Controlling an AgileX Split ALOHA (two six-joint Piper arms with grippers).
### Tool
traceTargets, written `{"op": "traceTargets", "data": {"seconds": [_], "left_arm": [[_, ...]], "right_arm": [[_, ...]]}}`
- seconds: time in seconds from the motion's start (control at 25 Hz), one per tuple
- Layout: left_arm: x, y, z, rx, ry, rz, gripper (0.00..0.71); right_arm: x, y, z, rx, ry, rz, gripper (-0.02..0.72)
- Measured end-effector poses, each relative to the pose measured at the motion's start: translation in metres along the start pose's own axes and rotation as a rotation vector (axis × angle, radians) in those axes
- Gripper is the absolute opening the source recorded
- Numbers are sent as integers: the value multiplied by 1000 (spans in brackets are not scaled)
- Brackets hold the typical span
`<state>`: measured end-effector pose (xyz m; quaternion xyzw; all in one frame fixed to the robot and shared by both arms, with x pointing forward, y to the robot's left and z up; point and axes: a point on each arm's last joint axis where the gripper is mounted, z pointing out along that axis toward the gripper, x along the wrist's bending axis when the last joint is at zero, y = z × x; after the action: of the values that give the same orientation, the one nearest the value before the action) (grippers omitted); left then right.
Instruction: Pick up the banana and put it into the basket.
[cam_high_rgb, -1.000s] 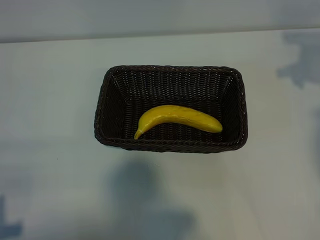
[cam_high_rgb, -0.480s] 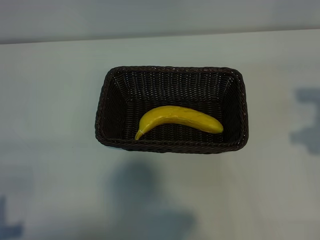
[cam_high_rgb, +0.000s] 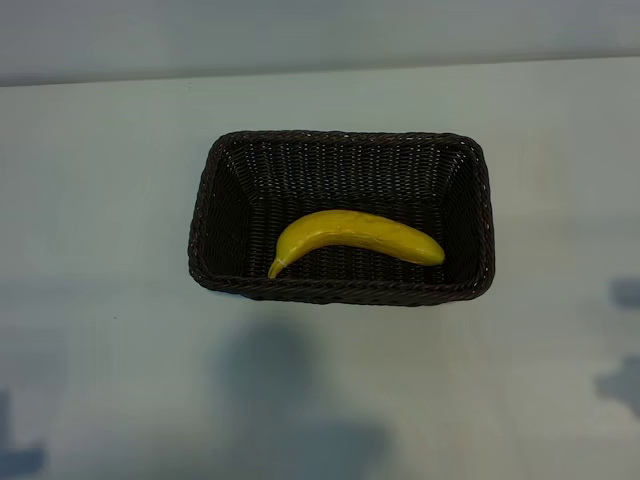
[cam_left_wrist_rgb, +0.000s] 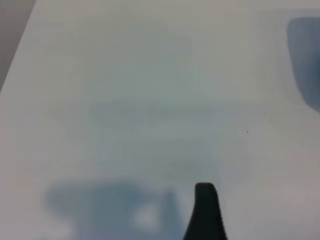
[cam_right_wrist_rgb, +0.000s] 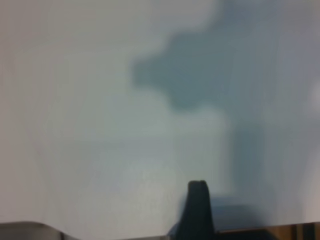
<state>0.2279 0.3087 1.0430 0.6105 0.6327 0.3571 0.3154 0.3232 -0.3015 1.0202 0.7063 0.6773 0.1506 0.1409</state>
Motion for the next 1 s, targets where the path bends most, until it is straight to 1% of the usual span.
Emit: {"op": "traceTargets", "data": {"seconds": [0.2,0.56,1.0], "left_arm": [[0,0,0,0,0,0,575],[0,0,0,0,0,0,575],[0,0,0,0,0,-2,575]], "right_arm": [[1,-9,-15,-135,-4,-4,605],[2,-27,-33,-309,-8,-10,605],[3,-66,-58,-623,-14,-20,605]]}}
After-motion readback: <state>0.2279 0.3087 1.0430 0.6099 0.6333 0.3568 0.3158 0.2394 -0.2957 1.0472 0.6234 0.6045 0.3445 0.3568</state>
